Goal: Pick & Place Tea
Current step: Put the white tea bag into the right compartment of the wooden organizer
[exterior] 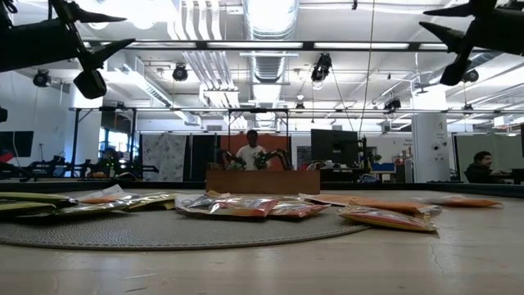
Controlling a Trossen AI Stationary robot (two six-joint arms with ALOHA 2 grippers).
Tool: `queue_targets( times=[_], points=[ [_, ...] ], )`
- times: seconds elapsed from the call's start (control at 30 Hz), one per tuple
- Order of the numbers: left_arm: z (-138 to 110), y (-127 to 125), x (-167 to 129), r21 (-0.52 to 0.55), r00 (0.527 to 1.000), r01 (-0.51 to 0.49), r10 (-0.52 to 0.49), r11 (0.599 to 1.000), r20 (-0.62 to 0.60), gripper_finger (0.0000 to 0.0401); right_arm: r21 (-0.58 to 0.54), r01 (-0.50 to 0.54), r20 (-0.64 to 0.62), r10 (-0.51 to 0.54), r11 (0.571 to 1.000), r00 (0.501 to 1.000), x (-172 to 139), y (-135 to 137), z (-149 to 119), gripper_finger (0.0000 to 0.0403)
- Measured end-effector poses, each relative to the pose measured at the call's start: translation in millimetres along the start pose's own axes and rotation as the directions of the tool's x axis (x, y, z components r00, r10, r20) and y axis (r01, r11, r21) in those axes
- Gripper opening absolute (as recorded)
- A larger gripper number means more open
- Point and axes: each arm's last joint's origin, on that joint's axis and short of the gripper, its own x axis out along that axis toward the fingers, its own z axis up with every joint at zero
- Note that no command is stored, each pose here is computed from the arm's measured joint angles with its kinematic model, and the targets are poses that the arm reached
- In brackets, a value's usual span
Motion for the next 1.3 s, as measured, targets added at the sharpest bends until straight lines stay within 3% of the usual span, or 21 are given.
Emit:
queue_targets(
  times=[0.33,0.4,0.63,0.87,1.0,1.13,1.3],
  points=[
    [-0.6,7.2,0.2,0.017,0.987,-0.143,0.141,0.99,0.078,0.0151,0.116,0.062,-0.121,-0.048,0.991,0.991,6.1,-7.3,-16.3,0.0068],
    [-0.8,8.8,0.4,-0.031,0.98,-0.169,0.172,0.985,0.096,0.0151,0.13,0.087,-0.149,-0.067,0.988,0.987,7.4,-9.7,-20.7,0.0068],
    [-3.6,10.8,1.7,-0.114,0.98,-0.18,0.188,0.977,0.07,0.0151,0.097,0.204,-0.205,-0.181,0.974,0.962,11.1,-20.9,-35.2,0.0068],
    [-4.2,10.0,4.9,-0.156,0.976,-0.2,0.211,0.967,0.06,0.0151,0.159,0.247,-0.293,-0.194,0.956,0.936,12.4,-26.2,-45.6,0.0096],
    [4.8,-5.3,11.5,-0.138,0.987,-0.15,0.157,0.979,0.044,0.0151,0.143,0.257,-0.291,-0.208,0.956,0.934,14.9,-26.5,-47.6,0.0148],
    [14.5,-23.9,18.5,-0.085,0.998,-0.058,0.058,0.995,-0.005,0.0151,0.094,0.204,-0.273,-0.172,0.975,0.947,29.9,-10.1,-42.8,0.0199],
    [30.2,-48.1,26.8,0.023,1.0,0.026,-0.026,0.999,-0.003,0.0151,-0.071,0.169,-0.336,-0.183,0.983,0.924,55.2,14.7,-39.2,0.0227]
  ],
)
